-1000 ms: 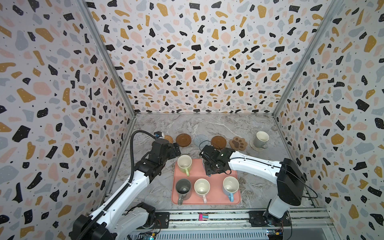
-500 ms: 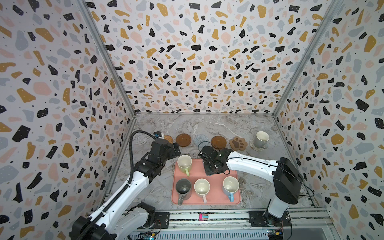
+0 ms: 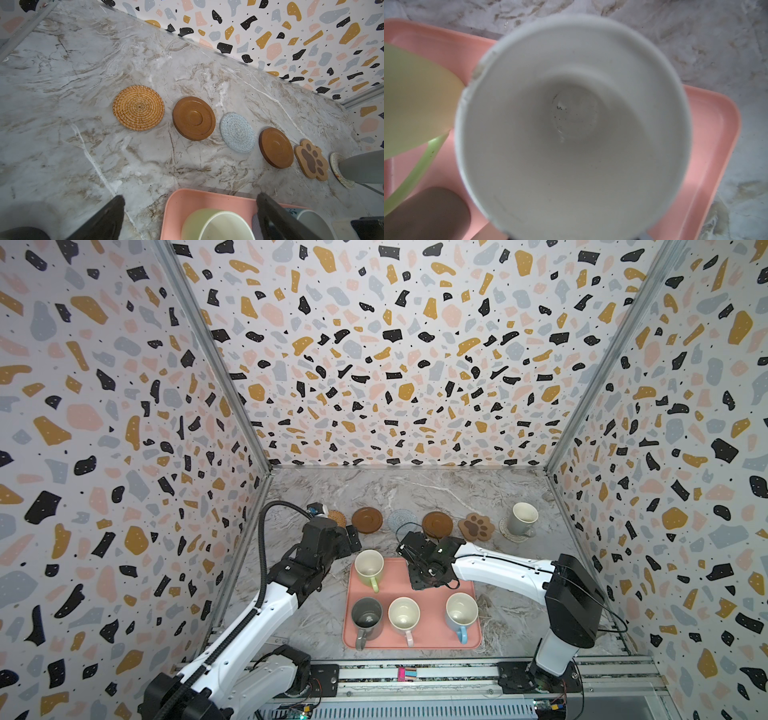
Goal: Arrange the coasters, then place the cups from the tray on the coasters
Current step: 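Close right gripper on the blue-handled white mug's rim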
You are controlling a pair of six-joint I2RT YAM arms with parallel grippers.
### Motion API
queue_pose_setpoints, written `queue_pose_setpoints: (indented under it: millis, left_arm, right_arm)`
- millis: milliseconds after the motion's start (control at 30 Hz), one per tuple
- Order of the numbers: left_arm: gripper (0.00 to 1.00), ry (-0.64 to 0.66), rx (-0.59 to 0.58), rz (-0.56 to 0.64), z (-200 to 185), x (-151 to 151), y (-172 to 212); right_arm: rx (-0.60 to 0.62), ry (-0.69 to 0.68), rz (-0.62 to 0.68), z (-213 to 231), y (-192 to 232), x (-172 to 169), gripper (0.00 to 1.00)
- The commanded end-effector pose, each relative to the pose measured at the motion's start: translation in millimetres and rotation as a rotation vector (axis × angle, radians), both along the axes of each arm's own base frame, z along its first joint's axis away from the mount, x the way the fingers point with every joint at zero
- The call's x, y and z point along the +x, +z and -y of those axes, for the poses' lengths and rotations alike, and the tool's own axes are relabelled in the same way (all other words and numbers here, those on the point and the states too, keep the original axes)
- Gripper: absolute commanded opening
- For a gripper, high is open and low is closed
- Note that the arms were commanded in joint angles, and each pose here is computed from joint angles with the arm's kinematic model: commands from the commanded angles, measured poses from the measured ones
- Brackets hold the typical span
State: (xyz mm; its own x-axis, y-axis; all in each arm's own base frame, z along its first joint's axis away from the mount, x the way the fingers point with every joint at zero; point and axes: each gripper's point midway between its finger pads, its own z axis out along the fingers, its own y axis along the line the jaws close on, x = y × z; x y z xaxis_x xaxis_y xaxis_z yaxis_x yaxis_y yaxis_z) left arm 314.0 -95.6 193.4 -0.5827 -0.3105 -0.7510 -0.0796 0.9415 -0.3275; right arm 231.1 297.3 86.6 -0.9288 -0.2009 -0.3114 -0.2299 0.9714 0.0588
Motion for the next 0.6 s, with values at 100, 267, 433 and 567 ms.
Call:
queue_pose_setpoints:
  millis: [100, 267, 433, 567]
  left_arm:
    - [0.99, -0.014, -0.002, 0.016, 3.5, 2.4, 3.9]
    - [1.0, -0.013, -0.001, 0.018, 3.3, 3.0, 4.7]
    - [0.99, -0.012, 0.002, 0.015, 2.4, 2.0, 3.6]
    - [1.0, -0.007, 0.001, 0.018, 1.0, -0.1, 3.2]
  right_arm:
    - [-0.045, -0.005, 0.017, 13.8, 2.8, 4.0, 0.4]
    - [-0.03, 0.004, 0.021, 8.4, 4.6, 6.7, 0.39]
    - [-0.037, 0.007, 0.013, 7.8, -0.2, 6.2, 0.37]
    - [-0.043, 0.004, 0.019, 9.2, 0.0, 6.4, 0.34]
